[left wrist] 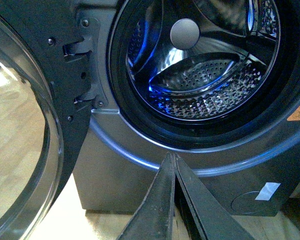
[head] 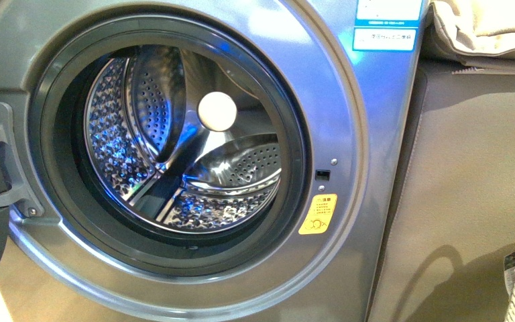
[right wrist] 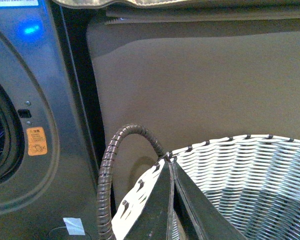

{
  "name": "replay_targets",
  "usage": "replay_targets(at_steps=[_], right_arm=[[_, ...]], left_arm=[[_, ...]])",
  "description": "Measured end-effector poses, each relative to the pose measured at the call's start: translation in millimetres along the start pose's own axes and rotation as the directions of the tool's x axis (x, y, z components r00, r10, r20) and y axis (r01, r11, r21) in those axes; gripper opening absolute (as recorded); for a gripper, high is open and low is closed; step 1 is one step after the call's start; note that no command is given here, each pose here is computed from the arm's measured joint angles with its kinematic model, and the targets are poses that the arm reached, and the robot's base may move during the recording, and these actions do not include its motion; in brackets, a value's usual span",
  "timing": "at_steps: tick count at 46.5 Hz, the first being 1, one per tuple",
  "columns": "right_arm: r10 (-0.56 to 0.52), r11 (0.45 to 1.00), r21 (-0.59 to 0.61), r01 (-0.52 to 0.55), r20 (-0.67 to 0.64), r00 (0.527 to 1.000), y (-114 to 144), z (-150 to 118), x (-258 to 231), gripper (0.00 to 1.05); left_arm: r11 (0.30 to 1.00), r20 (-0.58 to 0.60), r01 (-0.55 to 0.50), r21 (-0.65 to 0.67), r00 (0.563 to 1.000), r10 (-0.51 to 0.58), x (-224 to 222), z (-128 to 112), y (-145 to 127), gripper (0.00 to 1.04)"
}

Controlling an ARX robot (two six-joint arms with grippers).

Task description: Collect clothes from washing machine

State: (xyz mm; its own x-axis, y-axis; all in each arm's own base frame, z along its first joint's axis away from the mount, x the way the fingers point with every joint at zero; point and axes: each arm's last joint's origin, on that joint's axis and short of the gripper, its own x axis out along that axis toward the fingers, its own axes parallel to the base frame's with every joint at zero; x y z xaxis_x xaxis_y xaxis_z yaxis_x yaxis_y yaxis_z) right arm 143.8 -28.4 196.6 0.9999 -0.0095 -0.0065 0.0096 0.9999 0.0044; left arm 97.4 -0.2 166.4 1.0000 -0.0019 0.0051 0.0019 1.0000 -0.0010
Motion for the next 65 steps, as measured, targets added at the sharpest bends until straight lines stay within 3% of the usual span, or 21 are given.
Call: replay_targets(at_steps=[21,26,65], right_arm=[[-0.024,1.0,-0.001,0.024,0.001,1.0,20.9,-17.3,-18.3,0.02],[0.012,1.0,-0.002,-0.012,0.004,1.0,27.5,-19.9,-21.9,0.02],[0.008,1.0,-0.002,-0.008,0.008,1.0,27.5,-31.9,-45.9,0.02]], left_arm=[[1.0,0.0,0.0,0.0,1.0,0.0,0.0,0.0,0.0,0.04],[1.0,0.0,0.0,0.0,1.0,0.0,0.0,0.0,0.0,0.04],[1.0,0.0,0.0,0.0,1.0,0.0,0.0,0.0,0.0,0.04]])
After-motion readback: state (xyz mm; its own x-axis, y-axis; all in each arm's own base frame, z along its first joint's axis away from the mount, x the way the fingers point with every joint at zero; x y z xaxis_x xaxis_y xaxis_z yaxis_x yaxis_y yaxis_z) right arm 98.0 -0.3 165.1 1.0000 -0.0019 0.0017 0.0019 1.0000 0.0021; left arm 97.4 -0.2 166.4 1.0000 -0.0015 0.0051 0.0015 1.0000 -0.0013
